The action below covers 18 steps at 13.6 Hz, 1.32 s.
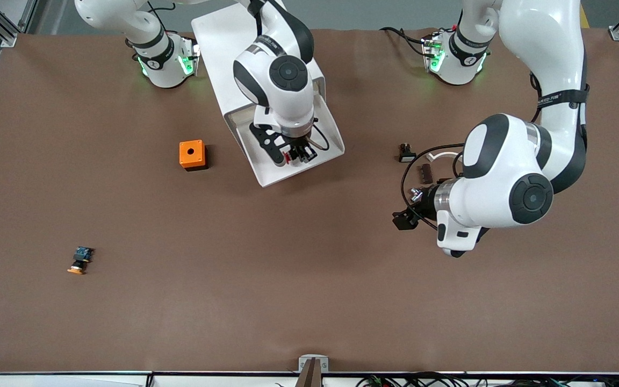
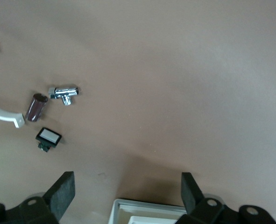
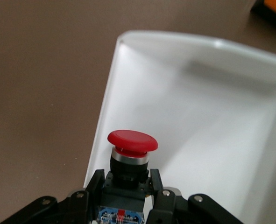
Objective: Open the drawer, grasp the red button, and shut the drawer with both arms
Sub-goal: 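Lift the red button out and carry it toward the yellow button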
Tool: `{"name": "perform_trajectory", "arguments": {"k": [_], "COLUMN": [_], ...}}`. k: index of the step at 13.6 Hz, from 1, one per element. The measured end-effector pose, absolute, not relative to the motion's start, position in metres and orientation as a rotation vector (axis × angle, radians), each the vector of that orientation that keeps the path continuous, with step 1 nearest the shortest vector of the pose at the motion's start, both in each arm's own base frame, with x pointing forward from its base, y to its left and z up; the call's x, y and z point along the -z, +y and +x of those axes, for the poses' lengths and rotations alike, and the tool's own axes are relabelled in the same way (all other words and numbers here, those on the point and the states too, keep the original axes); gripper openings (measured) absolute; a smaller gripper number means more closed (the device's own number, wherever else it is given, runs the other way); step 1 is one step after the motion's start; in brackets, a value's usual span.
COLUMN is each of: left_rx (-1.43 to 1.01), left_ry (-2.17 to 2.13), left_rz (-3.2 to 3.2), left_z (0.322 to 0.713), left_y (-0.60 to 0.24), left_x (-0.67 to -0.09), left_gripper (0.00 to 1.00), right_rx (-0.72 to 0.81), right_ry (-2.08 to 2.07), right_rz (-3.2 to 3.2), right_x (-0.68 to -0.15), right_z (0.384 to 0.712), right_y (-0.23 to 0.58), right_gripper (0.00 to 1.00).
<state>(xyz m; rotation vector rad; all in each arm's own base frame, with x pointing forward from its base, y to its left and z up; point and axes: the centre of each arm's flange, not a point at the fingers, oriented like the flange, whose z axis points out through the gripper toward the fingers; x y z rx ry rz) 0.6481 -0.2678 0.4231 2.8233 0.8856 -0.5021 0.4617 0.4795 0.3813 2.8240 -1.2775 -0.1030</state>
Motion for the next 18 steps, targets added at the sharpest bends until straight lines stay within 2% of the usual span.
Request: {"name": "perform_trajectory", "arguments": {"k": [4, 9, 13, 18], "left_rx": [0.403, 0.300, 0.258, 0.195], "left_ry": [0.697, 0.529, 0.355, 0.214], "left_rz": [2.885, 2.923, 3.015, 3.050], "left_z": [0.643, 0.621, 0.599, 0.561], "left_y": [-0.293, -0.352, -0.385, -0.432], "left_x": [-0.419, -0.384, -0.359, -0.308], "left_gripper": [1.00, 1.00, 1.00, 1.00], "right_rx": [0.183, 0.196, 0.118, 0.055], "right_ry": [-0.803, -0.472, -0.312, -0.248], "right_rz": [2.981, 3.091, 3.138, 3.103], "right_x": [-0.417, -0.408, -0.363, -0.288], "right_z": [0.535, 0.618, 0.656, 0.680], "right_y": [0.391, 0.238, 0.118, 0.021], "right_gripper": [0.44, 0.44, 0.44, 0.44]}}
